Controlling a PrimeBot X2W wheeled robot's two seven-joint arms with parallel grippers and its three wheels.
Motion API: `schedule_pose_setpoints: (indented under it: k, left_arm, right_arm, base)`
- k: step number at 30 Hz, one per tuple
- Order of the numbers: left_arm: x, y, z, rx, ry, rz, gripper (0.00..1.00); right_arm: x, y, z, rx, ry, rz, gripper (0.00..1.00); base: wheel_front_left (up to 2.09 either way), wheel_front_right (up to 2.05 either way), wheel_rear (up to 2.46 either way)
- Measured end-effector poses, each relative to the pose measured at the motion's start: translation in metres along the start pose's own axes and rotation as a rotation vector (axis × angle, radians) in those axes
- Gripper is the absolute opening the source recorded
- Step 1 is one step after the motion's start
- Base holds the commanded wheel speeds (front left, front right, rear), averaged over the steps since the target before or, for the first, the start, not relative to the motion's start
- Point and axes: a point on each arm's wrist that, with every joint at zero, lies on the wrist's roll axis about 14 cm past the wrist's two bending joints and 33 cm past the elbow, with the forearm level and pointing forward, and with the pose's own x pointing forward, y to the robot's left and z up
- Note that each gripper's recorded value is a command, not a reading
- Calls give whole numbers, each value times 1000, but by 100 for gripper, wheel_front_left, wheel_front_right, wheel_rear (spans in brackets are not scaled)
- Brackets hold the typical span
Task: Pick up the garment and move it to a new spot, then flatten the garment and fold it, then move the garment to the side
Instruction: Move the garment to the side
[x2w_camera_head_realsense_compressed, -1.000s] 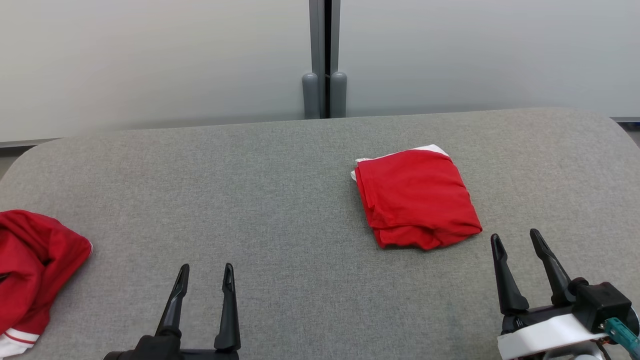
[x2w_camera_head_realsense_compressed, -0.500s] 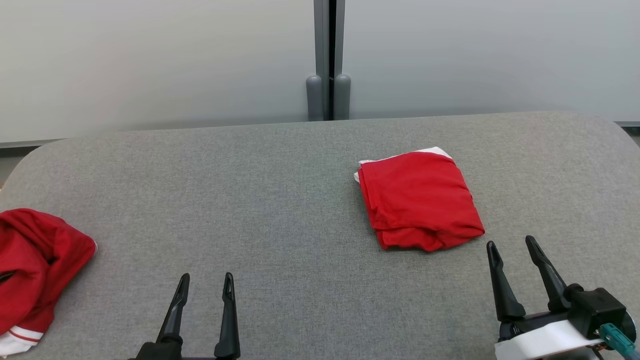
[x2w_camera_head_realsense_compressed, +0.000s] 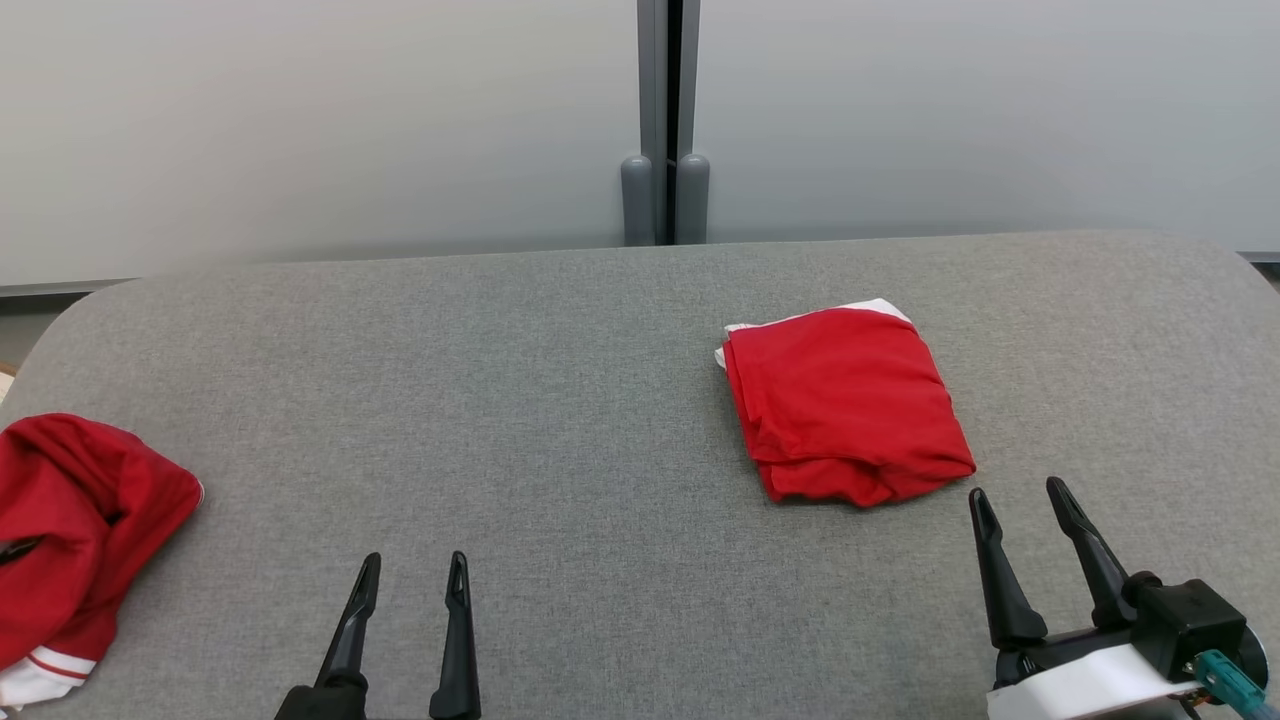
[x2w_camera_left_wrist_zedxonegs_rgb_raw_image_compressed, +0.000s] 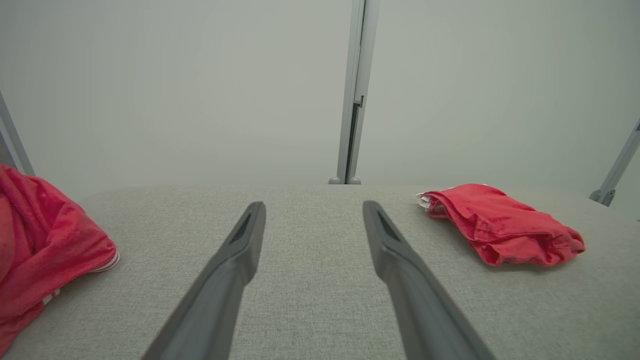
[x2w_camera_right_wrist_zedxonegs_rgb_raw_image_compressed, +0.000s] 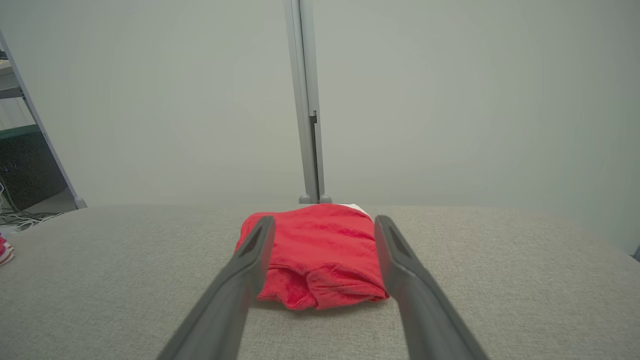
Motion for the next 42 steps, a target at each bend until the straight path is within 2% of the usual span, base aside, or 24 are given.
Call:
schedule_pose_setpoints:
  k: [12,15,21,28,33,36,42]
  left_arm:
    - [-1,-1,-3,3,9,-4,100]
    - [0,-4,-6,2,18,-15,100]
    - [18,-16,-4,4,8,-62,100]
    - [46,-31,-13,2,22,-109,100]
    - [63,-31,-27,3,51,-108,100]
    - [71,-31,-38,5,75,-109,100]
    - [84,-29,-56,20,110,-113,100]
  right_arm:
    - [1,3,-3,2,9,11,100]
    - [3,7,-9,32,28,22,100]
    - [29,-7,-19,82,77,53,100]
    - [77,-57,-35,356,288,19,100]
    - [92,-68,-57,595,499,28,100]
    - [99,-74,-66,671,587,44,100]
    - [111,-88,-93,693,703,33,100]
  base:
    - [0,0,0]
    - [0,0,0]
    - [0,0,0]
    - [0,0,0]
    - [0,0,0]
    - [0,0,0]
    - [0,0,0]
